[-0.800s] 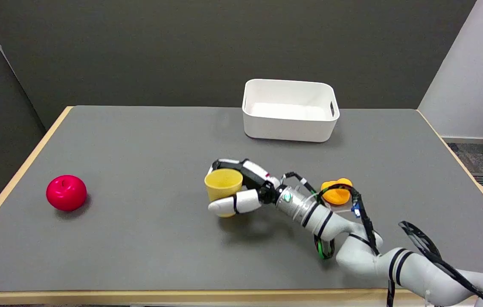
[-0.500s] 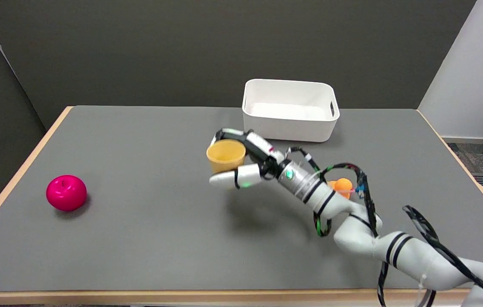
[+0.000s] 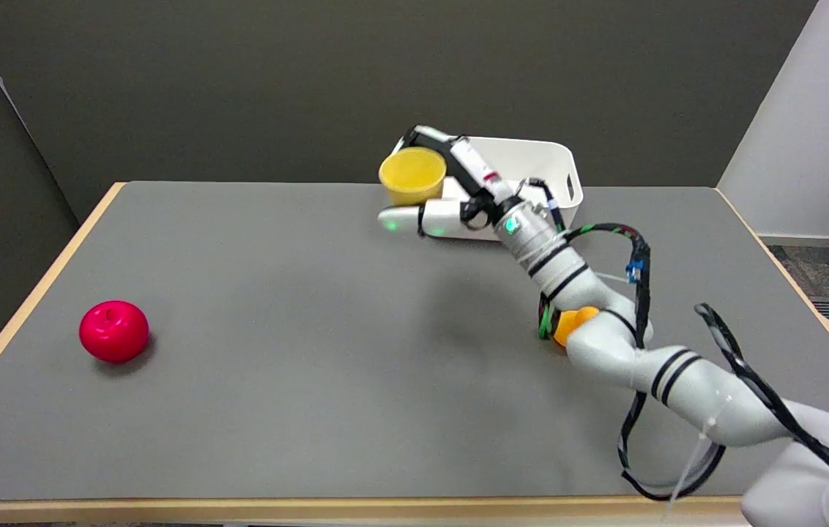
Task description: Place the cup in the box.
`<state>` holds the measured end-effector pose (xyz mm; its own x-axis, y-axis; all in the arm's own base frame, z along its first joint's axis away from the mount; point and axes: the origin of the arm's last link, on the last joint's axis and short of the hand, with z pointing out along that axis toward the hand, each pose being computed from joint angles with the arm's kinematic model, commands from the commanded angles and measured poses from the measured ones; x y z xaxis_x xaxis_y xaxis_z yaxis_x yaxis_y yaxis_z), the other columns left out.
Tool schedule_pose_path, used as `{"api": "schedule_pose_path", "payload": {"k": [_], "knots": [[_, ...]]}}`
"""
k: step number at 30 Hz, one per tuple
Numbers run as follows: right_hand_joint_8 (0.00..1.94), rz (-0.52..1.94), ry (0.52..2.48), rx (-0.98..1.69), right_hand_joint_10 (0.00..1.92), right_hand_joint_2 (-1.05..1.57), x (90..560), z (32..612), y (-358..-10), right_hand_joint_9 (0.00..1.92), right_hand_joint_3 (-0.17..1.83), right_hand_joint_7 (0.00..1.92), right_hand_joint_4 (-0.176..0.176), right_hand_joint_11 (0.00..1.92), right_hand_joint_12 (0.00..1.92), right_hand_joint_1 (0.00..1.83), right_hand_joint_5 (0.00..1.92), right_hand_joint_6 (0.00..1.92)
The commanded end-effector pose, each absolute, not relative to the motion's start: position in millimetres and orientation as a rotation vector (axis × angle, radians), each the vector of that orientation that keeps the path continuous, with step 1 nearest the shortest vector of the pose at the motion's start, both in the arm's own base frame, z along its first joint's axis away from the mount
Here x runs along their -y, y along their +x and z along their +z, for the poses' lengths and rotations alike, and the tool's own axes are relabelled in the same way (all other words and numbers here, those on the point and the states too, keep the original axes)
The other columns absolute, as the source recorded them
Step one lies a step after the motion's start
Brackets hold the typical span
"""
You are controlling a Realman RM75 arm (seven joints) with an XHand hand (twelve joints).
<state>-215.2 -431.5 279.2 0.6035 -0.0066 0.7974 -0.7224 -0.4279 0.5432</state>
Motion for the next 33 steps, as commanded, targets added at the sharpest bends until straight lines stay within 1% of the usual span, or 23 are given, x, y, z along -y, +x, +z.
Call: {"api": "schedule_pose_path", "payload": {"k": [1,4,7,13,19,24,33], "knots": [[1.34,0.872,1.538,0.385,1.53,1.20,500.6,354.0,-180.4,0.75,0.11,0.79,-0.176,0.81,1.75,1.34,0.51,1.56],[1.34,0.865,1.518,0.379,1.53,1.20,509.1,359.4,-174.0,0.75,0.11,0.79,-0.176,0.81,1.75,1.34,0.51,1.56],[1.34,0.863,1.497,0.367,1.53,1.19,516.3,366.3,-166.8,0.76,0.12,0.78,-0.155,0.84,1.76,1.33,0.53,1.56],[1.35,0.827,1.405,0.372,1.54,1.19,530.4,389.2,-163.7,0.76,0.13,0.77,-0.155,0.80,1.76,1.33,0.52,1.57],[1.35,0.811,1.338,0.375,1.54,1.19,533.2,409.3,-162.8,0.76,0.13,0.77,-0.159,0.79,1.75,1.33,0.52,1.57],[1.35,0.793,1.266,0.399,1.54,1.19,528.6,428.0,-175.1,0.76,0.13,0.77,-0.159,0.78,1.75,1.33,0.52,1.58],[1.37,0.695,1.122,0.446,1.56,1.21,511.6,457.2,-213.8,0.74,0.12,0.76,-0.162,0.76,1.76,1.33,0.51,1.59]]}}
